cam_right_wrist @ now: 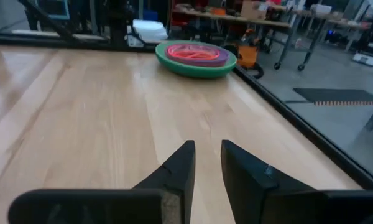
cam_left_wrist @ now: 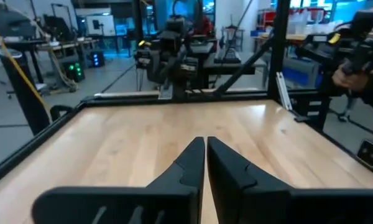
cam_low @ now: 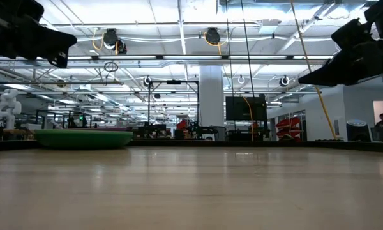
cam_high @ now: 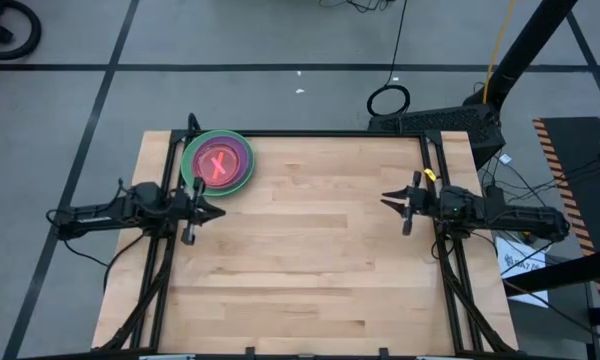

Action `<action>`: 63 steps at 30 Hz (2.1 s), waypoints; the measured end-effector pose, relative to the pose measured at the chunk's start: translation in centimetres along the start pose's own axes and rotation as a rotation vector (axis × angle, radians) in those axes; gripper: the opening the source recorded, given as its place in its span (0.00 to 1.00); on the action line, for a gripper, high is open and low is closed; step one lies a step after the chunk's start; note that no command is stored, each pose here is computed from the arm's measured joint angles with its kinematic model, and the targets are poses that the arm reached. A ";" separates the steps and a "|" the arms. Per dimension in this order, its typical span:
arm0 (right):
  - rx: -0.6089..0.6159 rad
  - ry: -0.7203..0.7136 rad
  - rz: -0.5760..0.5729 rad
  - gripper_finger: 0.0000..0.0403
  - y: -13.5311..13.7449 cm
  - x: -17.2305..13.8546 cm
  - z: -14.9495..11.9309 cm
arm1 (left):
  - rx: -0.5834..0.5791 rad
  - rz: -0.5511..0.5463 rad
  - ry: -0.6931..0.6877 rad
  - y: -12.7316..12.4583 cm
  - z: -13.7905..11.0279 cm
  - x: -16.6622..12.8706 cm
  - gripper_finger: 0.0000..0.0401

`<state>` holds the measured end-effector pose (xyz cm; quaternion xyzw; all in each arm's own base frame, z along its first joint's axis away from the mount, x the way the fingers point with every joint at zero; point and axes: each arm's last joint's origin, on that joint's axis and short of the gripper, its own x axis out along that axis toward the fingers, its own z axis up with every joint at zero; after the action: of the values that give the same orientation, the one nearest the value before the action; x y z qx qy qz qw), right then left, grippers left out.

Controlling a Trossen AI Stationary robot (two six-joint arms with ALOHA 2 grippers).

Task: Stack plastic plates
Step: Return to Home Position

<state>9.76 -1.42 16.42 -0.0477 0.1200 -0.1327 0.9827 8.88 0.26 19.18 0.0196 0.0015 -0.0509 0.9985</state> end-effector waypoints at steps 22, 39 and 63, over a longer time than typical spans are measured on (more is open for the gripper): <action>-0.030 -0.106 0.071 0.01 0.4 -0.1 -0.7 | -0.031 0.062 -0.023 0.3 -2.4 0.9 0.02; 0.045 -0.188 0.067 0.01 0.4 -0.1 0.1 | -0.041 0.068 -0.022 0.3 -2.4 0.9 0.03; 0.052 -0.228 0.063 0.02 0.3 -0.2 0.5 | -0.041 0.069 -0.022 0.3 -2.4 0.9 0.03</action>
<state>9.76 -1.03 16.91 -0.0335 0.0055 -0.0984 0.9946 9.80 0.54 16.81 -0.0014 -0.0090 -0.0166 0.9998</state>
